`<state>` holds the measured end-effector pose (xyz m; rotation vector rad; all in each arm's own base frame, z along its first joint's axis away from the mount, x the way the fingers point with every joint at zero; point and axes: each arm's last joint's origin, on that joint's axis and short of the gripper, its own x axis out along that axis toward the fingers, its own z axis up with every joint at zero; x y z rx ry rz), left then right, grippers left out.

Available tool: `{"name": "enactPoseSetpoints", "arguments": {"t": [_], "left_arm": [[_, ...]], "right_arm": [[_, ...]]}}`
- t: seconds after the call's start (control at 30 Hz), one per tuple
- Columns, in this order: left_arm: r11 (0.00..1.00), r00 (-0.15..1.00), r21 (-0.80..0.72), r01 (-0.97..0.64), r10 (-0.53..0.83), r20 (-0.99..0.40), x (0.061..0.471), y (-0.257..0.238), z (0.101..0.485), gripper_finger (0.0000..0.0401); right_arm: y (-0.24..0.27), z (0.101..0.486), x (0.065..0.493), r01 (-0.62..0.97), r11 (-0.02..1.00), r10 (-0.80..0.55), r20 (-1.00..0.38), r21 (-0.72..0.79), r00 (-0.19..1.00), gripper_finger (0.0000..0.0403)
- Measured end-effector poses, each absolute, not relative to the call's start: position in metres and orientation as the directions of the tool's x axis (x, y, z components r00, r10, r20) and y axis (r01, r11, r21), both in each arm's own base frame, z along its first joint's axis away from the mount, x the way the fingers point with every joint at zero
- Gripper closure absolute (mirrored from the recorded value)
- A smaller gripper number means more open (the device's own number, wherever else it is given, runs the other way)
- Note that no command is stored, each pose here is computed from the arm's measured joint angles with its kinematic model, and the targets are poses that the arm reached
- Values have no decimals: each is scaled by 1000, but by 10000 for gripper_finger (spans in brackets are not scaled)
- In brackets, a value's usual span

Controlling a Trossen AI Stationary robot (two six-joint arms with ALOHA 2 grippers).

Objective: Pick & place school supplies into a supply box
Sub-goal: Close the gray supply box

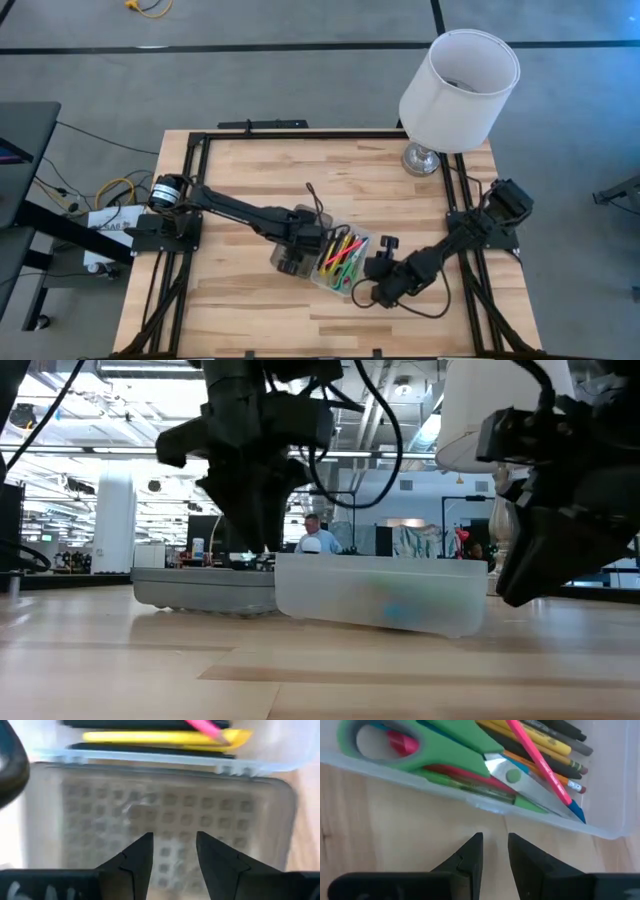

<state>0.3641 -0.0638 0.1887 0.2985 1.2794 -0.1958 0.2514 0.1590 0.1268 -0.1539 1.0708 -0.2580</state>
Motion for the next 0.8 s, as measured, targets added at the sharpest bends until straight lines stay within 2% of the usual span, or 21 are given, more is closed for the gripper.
{"name": "enactPoseSetpoints", "arguments": {"t": [0.33,0.5,0.8], "left_arm": [[948,127,230,221,206,-970,348,-32,218,255],[963,136,241,123,224,-965,326,-8,231,255],[983,159,177,50,167,-973,281,18,193,255]], "right_arm": [[150,114,246,148,960,-278,-846,-236,455,317],[151,114,246,138,962,-273,-845,-235,459,317],[152,114,246,120,964,-266,-846,-237,462,317]]}}
